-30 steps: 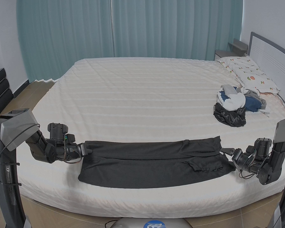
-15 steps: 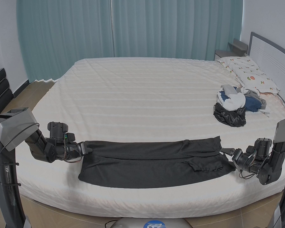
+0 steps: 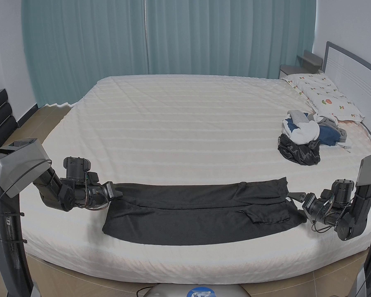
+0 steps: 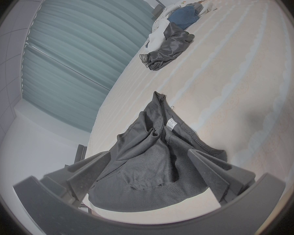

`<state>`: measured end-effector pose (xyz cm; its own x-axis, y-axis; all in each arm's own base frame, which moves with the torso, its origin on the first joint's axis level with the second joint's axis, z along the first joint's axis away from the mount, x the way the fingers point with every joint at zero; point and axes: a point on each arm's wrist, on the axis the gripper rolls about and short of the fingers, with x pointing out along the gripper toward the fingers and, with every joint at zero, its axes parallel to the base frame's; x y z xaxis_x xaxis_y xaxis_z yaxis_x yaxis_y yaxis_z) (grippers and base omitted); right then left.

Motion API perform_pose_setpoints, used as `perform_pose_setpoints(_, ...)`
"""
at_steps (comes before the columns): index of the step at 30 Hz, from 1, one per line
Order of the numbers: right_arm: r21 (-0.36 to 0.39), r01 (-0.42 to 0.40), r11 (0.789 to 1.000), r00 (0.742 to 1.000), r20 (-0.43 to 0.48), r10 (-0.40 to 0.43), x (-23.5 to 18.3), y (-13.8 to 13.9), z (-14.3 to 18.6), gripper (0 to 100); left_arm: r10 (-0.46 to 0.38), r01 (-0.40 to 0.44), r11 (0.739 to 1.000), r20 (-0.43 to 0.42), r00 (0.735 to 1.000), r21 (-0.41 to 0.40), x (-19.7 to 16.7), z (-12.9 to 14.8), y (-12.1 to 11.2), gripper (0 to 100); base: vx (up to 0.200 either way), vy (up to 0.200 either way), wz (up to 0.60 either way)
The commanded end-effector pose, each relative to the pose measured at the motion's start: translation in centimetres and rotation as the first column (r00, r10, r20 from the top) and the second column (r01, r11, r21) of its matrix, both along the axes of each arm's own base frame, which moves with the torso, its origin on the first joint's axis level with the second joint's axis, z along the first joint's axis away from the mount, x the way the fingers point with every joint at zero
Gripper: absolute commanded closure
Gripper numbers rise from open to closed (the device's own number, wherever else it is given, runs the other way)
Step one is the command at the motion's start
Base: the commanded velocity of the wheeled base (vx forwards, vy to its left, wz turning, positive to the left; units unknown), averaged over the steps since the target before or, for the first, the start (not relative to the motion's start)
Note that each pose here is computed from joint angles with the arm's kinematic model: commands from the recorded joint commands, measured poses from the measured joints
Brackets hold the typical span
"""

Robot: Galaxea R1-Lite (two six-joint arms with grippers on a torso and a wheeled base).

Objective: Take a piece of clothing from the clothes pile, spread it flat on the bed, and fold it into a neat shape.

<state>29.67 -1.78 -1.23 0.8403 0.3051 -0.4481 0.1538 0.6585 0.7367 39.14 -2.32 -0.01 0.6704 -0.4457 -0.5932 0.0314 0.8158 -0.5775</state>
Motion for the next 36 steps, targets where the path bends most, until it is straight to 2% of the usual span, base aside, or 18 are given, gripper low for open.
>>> perform_pose_setpoints(1, 0.0, 0.003, 1.0, 1.0, 0.005, -0.003, 0.0, -0.1, 0.2, 0, -0.014, 0.015, 1.0, 0.008, 1.0, -0.018, -0.3, 1.5, -1.1, 100, 0.0, 0.0, 0.0)
perform_pose_setpoints(5, 0.0, 0.007, 1.0, 1.0, 0.005, -0.007, 0.0, -0.2, 0.2, 0, -0.024, 0.024, 0.999, -0.011, 1.0, -0.025, -0.5, 2.0, -1.8, 100, 0.0, 0.0, 0.0)
perform_pose_setpoints(12, 0.0, 0.007, 1.0, 1.0, 0.005, -0.007, 0.0, -0.2, 0.2, 0, -0.001, 0.002, 1.0, -0.04, 0.999, 0.029, -0.4, 2.6, -3.1, 100, 0.0, -0.2, 0.0)
perform_pose_setpoints(18, 0.003, 0.003, 1.0, 1.0, 0.002, -0.003, -0.1, -0.2, 0.1, 0, 0.003, 0.001, 0.996, -0.038, 0.999, 0.094, -0.8, 3.2, -5.5, 100, 0.0, -0.2, 0.0)
perform_pose_setpoints(24, 0.007, -0.004, 1.0, 1.0, 0.003, 0.004, -0.1, -0.2, 0.2, 0, -0.03, 0.04, 0.992, -0.085, 0.996, 0.118, -1.2, 4.2, -7.5, 100, 0.0, -0.2, 0.0)
perform_pose_setpoints(29, 0.006, -0.004, 1.0, 1.0, 0.004, 0.004, -0.1, -0.2, 0.2, 0, -0.02, 0.032, 0.992, -0.102, 0.995, 0.12, -1.1, 5.8, -9.8, 100, 0.0, -0.2, 0.0)
perform_pose_setpoints(33, 0.006, -0.004, 1.0, 1.0, 0.004, 0.004, -0.2, -0.2, 0.2, 0, -0.024, 0.043, 0.992, -0.156, 0.988, 0.12, -1.3, 7.4, -13.2, 100, 0.0, -0.2, 0.0)
perform_pose_setpoints(36, 0.006, -0.004, 1.0, 1.0, 0.004, 0.004, -0.2, -0.2, 0.2, 0, -0.023, 0.045, 0.992, -0.183, 0.983, 0.117, -1.3, 8.1, -14.6, 100, 0.0, -0.2, 0.0)
